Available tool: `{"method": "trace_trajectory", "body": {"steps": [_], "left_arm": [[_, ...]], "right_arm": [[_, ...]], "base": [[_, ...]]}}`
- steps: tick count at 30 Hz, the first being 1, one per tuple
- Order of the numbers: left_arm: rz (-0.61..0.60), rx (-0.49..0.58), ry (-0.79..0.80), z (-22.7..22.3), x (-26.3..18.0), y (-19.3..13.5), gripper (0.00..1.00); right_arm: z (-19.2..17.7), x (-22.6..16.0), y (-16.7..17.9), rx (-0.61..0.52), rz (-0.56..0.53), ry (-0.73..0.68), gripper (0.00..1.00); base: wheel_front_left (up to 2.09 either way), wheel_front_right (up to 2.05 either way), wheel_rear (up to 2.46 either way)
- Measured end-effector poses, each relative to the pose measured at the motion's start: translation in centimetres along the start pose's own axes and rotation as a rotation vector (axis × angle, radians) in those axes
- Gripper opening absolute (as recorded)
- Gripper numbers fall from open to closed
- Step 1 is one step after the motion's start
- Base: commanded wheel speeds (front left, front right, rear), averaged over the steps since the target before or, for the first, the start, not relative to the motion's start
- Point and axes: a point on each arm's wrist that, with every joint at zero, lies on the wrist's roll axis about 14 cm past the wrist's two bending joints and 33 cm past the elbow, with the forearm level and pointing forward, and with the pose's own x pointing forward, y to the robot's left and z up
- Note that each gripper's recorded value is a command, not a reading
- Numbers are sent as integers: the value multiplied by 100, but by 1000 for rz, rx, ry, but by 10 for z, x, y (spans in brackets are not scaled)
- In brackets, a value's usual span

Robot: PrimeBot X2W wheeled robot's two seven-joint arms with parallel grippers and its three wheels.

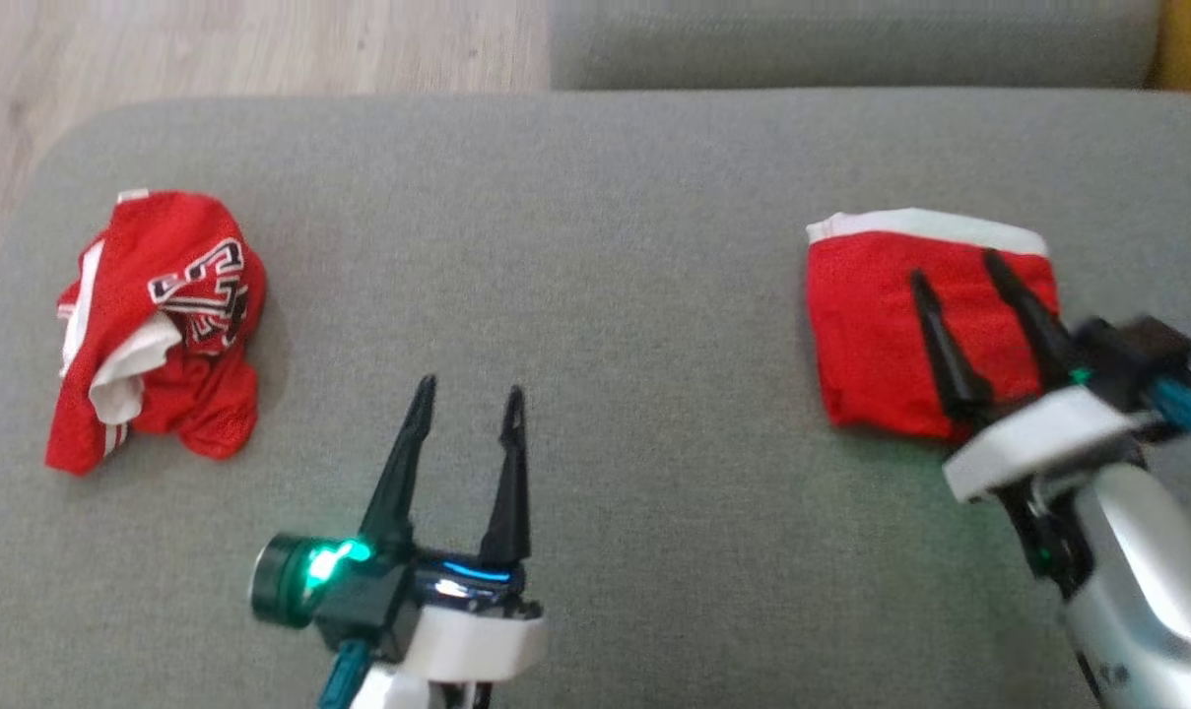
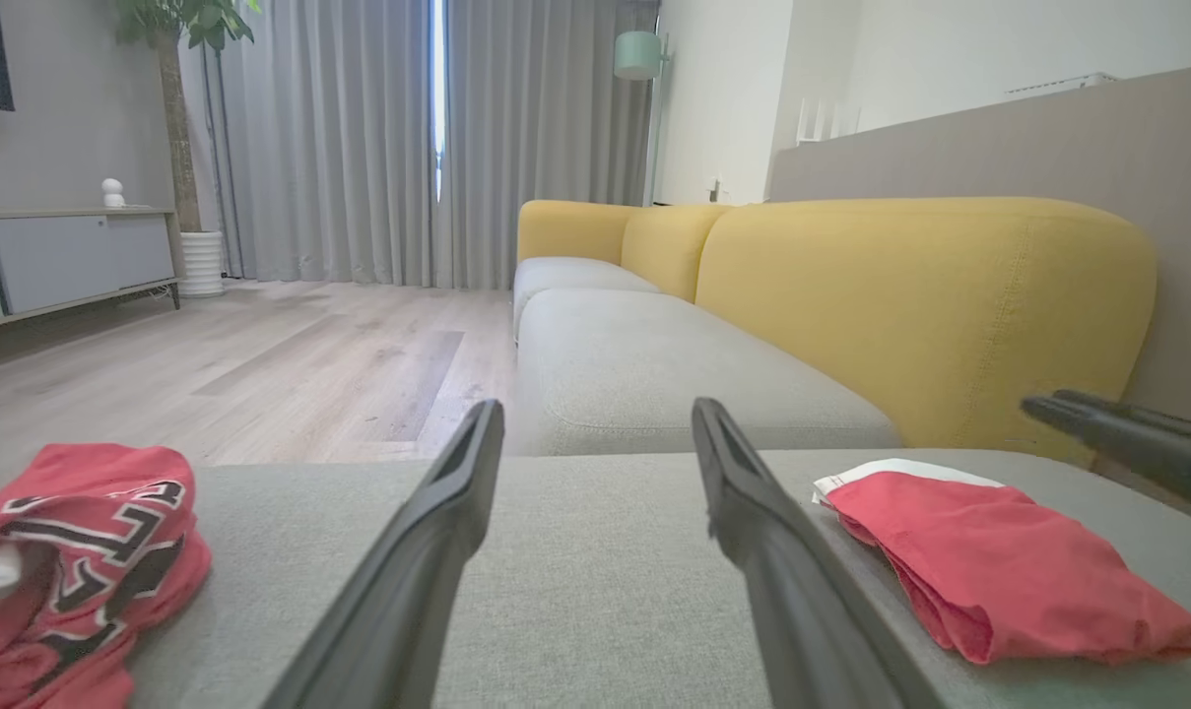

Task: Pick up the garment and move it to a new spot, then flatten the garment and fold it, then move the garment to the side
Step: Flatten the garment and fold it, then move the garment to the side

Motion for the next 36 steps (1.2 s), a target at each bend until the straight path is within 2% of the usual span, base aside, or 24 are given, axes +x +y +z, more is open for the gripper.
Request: {"method": "trace_trajectory", "body": {"steps": [6,11,17,36], "left_arm": [[92,26,-24,11,-29,19,100],[124,54,-28,14,-58,24,100],[142,60,40,-4,-92,24,100],[185,127,25,1,-100,44,100]], "right_arm": [[25,-55,-15,-35,-110,-170,100],[22,-106,-5,-41,-175,-201,100],[-6,-151,-3,-7,-249,-152,100],[-4,-156,0,-13,-251,-165,100]], "base": [[0,0,0],[0,0,0],[0,0,0],[0,0,0]]}}
